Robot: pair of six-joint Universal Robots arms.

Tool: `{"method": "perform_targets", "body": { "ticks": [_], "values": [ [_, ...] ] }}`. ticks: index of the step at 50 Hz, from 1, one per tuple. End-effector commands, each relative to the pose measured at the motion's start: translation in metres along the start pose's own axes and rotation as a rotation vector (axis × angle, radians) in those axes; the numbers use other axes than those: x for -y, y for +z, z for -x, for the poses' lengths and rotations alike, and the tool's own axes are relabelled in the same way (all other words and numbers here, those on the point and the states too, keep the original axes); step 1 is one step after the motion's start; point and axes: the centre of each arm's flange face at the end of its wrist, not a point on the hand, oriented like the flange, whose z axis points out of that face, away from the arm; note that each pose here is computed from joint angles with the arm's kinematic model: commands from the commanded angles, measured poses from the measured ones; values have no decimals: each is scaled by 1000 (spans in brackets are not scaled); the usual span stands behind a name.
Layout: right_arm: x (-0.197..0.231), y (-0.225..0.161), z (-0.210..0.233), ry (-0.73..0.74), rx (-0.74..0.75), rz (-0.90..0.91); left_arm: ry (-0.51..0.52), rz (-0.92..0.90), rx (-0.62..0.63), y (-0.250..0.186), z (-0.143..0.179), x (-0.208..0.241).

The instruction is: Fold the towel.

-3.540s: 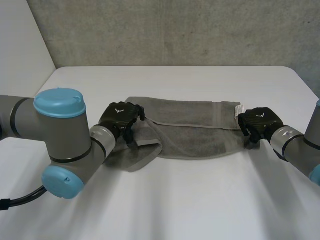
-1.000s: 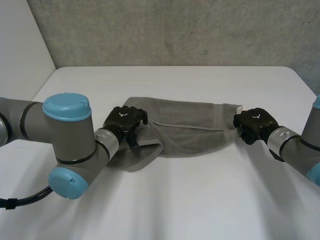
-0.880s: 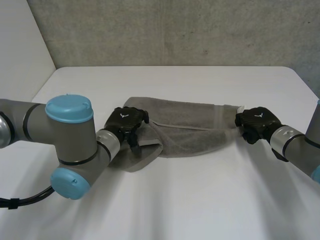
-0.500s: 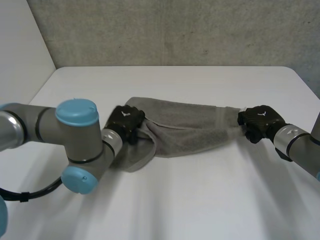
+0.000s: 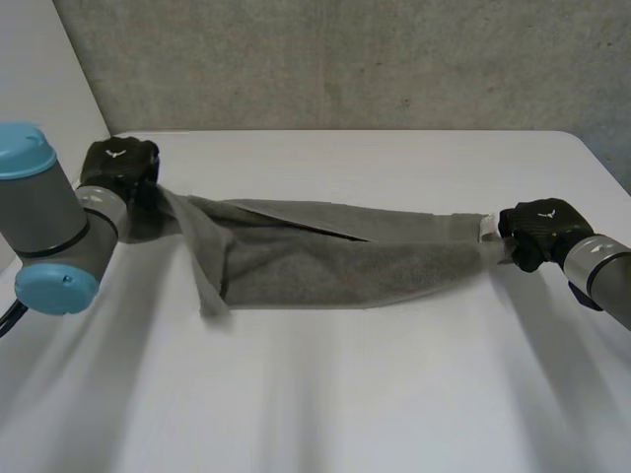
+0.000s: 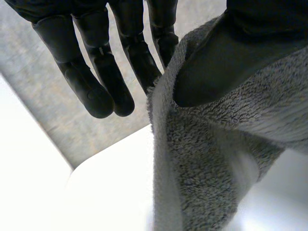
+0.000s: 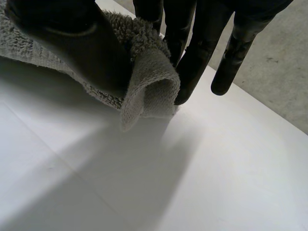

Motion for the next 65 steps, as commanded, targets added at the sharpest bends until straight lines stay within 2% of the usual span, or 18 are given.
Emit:
{"method": "perform_targets", "body": {
  "ticks": [1,7,18,23,28,31,33,37,39,47,65],
  "values": [
    [-2,-1,8,4,29,15,102,19,79,27,31,-28],
    [-4,-1,8,8,32,21,123,30,64,26,28,-32],
    [-6,-1,7,11,31,25,127,4,31,0,22,-6],
    [-7,-1,7,12,32,26,131,-17,-64,-30,14,6],
    [-7,-1,7,12,34,27,129,-60,-237,-80,-1,16],
    [-7,-1,7,12,34,27,133,-66,-285,-92,-5,15],
    [-7,-1,7,12,35,26,153,-75,-378,-110,-10,10],
    [-7,-1,7,12,37,26,199,-68,-450,-124,-13,-2],
    [-7,-1,9,13,41,27,266,-65,-515,-135,-20,-14],
    [-8,-2,10,13,45,29,421,-70,-566,-145,-27,-30],
    [-9,-3,12,13,54,31,444,-10,-579,-124,-32,-58]
  ]
}}
